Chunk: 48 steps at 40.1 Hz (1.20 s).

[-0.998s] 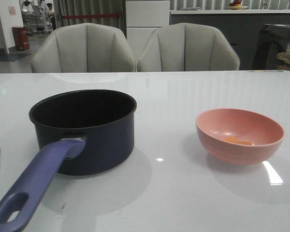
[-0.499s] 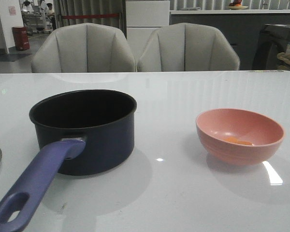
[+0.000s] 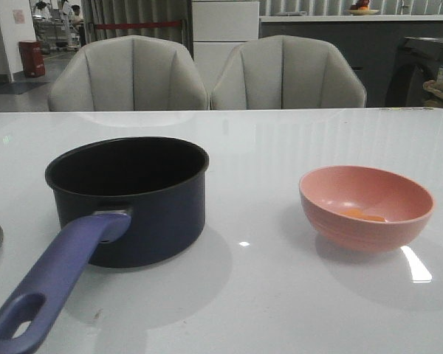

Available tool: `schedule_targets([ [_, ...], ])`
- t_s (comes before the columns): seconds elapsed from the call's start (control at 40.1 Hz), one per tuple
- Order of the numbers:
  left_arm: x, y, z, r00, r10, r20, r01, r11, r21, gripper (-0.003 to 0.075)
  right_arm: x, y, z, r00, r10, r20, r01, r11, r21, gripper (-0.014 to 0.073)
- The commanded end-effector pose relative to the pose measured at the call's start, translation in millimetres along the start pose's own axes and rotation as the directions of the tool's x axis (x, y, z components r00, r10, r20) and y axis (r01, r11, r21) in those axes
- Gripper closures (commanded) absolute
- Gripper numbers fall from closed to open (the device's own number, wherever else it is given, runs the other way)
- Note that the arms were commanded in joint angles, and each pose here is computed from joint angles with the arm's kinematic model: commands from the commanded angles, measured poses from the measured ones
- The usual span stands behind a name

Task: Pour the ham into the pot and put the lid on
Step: 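Set the glass lid down beside the saucepan with the left gripper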

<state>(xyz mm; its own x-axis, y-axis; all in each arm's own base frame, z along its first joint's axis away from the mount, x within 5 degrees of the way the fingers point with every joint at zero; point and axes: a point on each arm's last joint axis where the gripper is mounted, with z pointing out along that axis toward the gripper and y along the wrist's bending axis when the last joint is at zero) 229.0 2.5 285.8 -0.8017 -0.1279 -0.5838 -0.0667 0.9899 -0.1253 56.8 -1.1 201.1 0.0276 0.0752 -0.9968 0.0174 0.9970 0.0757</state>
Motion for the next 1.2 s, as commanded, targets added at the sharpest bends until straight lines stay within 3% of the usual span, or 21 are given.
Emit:
schedule_targets([
  [0.0, -1, -9, -35, 0.977, 0.006, 0.213, -0.014, 0.999, 0.038, 0.0136, -5, 0, -2, 0.996, -0.009, 0.093, 0.009, 1.000, -0.001, 0.0429],
  [0.299, 57, -21, -79, 0.888, 0.083, 0.451, -0.146, 0.984, 0.106, 0.0136, -5, 0, -2, 0.996, -0.009, 0.093, 0.009, 1.000, -0.001, 0.0429],
  [0.599, 124, -10, -106, 0.714, 0.108, 0.692, -0.263, 0.957, 0.122, 0.0191, -5, 0, -2, 0.996, -0.009, 0.093, 0.009, 1.000, -0.001, 0.0429],
  [0.873, 155, 1, -121, 0.577, 0.085, 0.812, -0.295, 0.949, 0.111, 0.0266, -5, 0, -2, 0.996, -0.009, 0.093, 0.009, 1.000, -0.001, 0.0429],
  [1.173, 156, 0, -120, 0.568, 0.097, 0.817, -0.321, 0.940, 0.112, 0.0326, -5, 0, -2, 0.995, -0.009, 0.096, 0.009, 1.000, -0.001, 0.0429],
])
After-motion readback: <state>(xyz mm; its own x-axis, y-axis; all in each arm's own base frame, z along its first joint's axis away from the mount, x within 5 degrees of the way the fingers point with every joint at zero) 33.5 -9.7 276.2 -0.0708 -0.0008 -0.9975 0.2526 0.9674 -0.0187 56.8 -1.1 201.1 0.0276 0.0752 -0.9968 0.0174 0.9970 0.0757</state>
